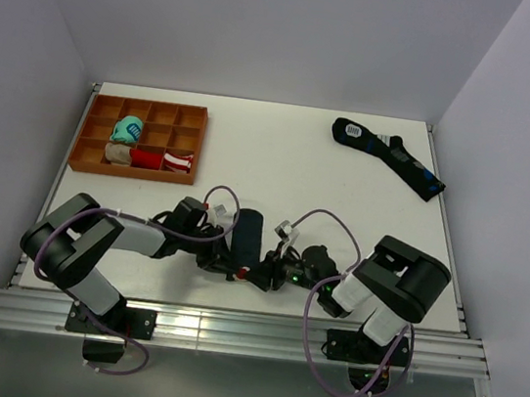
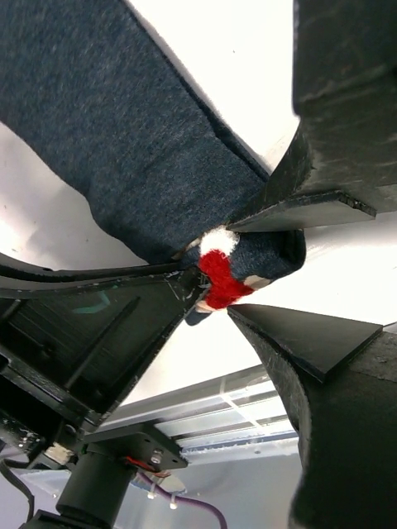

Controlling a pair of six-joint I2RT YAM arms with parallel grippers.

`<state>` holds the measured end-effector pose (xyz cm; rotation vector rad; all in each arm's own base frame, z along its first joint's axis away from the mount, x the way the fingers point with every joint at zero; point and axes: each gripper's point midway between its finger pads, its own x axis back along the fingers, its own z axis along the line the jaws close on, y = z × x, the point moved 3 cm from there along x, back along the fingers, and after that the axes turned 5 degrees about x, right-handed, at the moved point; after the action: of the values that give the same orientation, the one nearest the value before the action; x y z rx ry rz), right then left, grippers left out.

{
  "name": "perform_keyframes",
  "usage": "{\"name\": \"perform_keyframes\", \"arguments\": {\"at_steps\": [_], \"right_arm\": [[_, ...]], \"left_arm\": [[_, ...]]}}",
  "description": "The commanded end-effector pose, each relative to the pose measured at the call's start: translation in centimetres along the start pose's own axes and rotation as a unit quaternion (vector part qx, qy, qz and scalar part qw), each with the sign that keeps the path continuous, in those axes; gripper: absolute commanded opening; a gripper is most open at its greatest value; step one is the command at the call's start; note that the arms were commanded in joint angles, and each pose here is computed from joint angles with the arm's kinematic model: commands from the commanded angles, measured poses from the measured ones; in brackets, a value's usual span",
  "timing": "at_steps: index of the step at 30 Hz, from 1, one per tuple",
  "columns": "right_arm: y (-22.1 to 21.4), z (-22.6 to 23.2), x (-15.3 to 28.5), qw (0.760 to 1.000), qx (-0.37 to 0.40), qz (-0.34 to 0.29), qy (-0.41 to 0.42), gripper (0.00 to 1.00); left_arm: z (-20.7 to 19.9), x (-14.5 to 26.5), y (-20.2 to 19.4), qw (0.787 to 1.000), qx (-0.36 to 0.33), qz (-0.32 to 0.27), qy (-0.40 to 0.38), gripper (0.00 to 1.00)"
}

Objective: Roll the socks
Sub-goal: Roll the sock at the center of the board.

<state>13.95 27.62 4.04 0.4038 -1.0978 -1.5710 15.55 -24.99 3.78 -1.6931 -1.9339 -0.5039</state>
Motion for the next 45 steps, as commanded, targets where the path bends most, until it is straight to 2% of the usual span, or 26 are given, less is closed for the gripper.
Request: {"name": "perform_keyframes", "arguments": {"at_steps": [1, 12, 15, 19, 20, 21, 24, 29, 34, 41, 45], "right_arm": [[-0.5, 0.0, 0.0, 1.0, 0.01, -0.001, 0.002, 0.48], [-1.8, -0.8, 0.4, 1.0, 0.004, 0.005, -0.028, 0.49], [-2.1, -1.2, 0.0, 0.999, 0.003, 0.016, -0.038, 0.45], [-2.6, -1.3, 0.1, 0.999, -0.016, 0.021, -0.045, 0.33], [-2.8, -1.5, 0.1, 0.998, -0.022, 0.024, -0.051, 0.27], [-3.2, -1.7, 0.2, 0.998, -0.027, 0.032, -0.056, 0.17], [-3.8, -2.0, 0.7, 0.996, -0.044, 0.034, -0.067, 0.1], [-4.2, -2.0, 1.0, 0.996, -0.054, 0.034, -0.066, 0.1], [-4.1, -2.0, 0.9, 0.996, -0.054, 0.036, -0.065, 0.09], [-3.9, -2.1, 0.9, 0.995, -0.055, 0.04, -0.068, 0.09], [-3.9, -2.0, 0.9, 0.996, -0.054, 0.042, -0.066, 0.09]], "left_arm": [[4.5, 0.2, 0.7, 0.994, 0.034, -0.03, 0.095, 0.17], [3.0, 0.3, 2.2, 0.995, 0.041, -0.03, 0.091, 0.18], [2.7, 0.3, 2.5, 0.995, 0.037, -0.032, 0.091, 0.19], [2.4, 0.3, 2.9, 0.995, 0.032, -0.038, 0.09, 0.22], [2.3, 0.3, 3.0, 0.994, 0.029, -0.042, 0.092, 0.22], [2.2, 0.4, 3.1, 0.994, 0.027, -0.047, 0.09, 0.24], [1.6, 0.8, 3.7, 0.994, 0.018, -0.066, 0.089, 0.31], [0.7, 2.2, 5.8, 0.984, -0.013, -0.137, 0.111, 0.4], [-0.8, 2.6, 8.3, 0.975, -0.046, -0.178, 0.126, 0.43], [-1.8, 0.8, 10.2, 0.977, -0.072, -0.172, 0.105, 0.45], [-1.0, -0.4, 11.0, 0.977, -0.07, -0.161, 0.123, 0.45]]}}
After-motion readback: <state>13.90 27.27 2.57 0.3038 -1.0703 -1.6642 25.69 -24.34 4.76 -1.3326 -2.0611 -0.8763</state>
